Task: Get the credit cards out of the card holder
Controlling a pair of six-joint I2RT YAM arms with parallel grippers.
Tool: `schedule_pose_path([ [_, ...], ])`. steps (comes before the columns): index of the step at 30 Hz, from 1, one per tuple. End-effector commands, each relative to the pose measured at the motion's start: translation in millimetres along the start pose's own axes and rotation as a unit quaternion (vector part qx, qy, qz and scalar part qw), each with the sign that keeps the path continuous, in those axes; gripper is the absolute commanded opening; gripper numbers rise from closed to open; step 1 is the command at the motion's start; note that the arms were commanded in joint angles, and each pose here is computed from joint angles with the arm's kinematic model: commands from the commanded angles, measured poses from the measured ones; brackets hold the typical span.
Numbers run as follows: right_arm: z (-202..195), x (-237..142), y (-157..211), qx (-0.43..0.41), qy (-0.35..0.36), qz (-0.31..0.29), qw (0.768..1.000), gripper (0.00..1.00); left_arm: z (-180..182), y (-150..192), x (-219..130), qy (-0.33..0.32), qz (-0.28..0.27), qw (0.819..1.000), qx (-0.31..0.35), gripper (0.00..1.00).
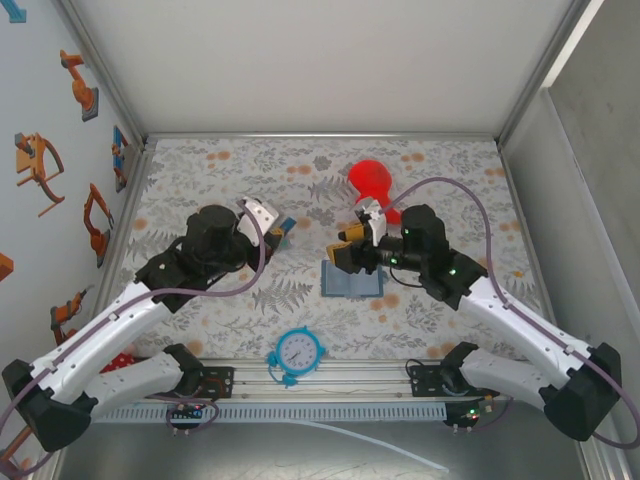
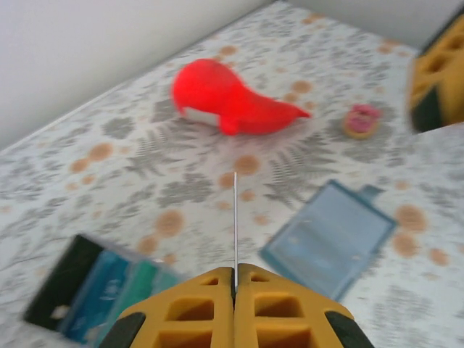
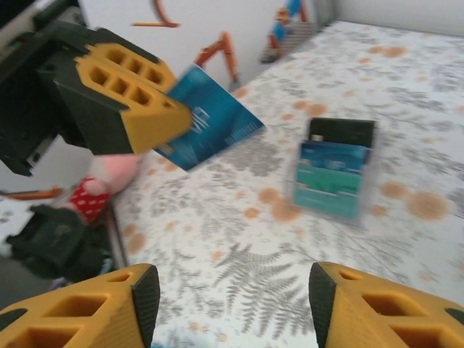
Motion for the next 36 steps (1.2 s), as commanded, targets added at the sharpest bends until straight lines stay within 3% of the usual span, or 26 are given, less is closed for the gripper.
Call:
schedule_pose_path([
  [1,-23.6,-11.0,-8.0,0.012,0.113,-0.019,0.993,0.58,33.3,6.4,5.9,-0.068,0.035,0.996,0.044,0.0],
  [7,-50.4,-5.5,2.5,0.047,0.192,0.005,0.98,0.59,71.6,36.2,40.7,-0.039,0.108,0.992,0.053,0.0],
  [11,-62.1,0.2,6.2,0.065,0.223,0.02,0.972,0.59,76.3,55.5,67.6,0.009,0.135,0.986,0.094,0.0],
  [20,-82.5,5.1,17.3,0.089,0.284,0.053,0.953,0.57,83.7,86.7,106.3,0.073,0.184,0.973,0.116,0.0],
  [36,-85.5,7.4,19.8,0.093,0.291,0.063,0.95,0.57,98.9,120.2,141.7,0.105,0.216,0.96,0.147,0.0],
])
Point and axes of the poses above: each hand's point on the last joint's axis, 136 mm out from that joint toward the fingers, its own x axis out along the fingers, its own z axis along the line the jaws close on, y = z × x, the point moved 4 cm from there along -x, back along the fingers, and after that the axes turned 9 degrees about x, right-handed, at the moved point
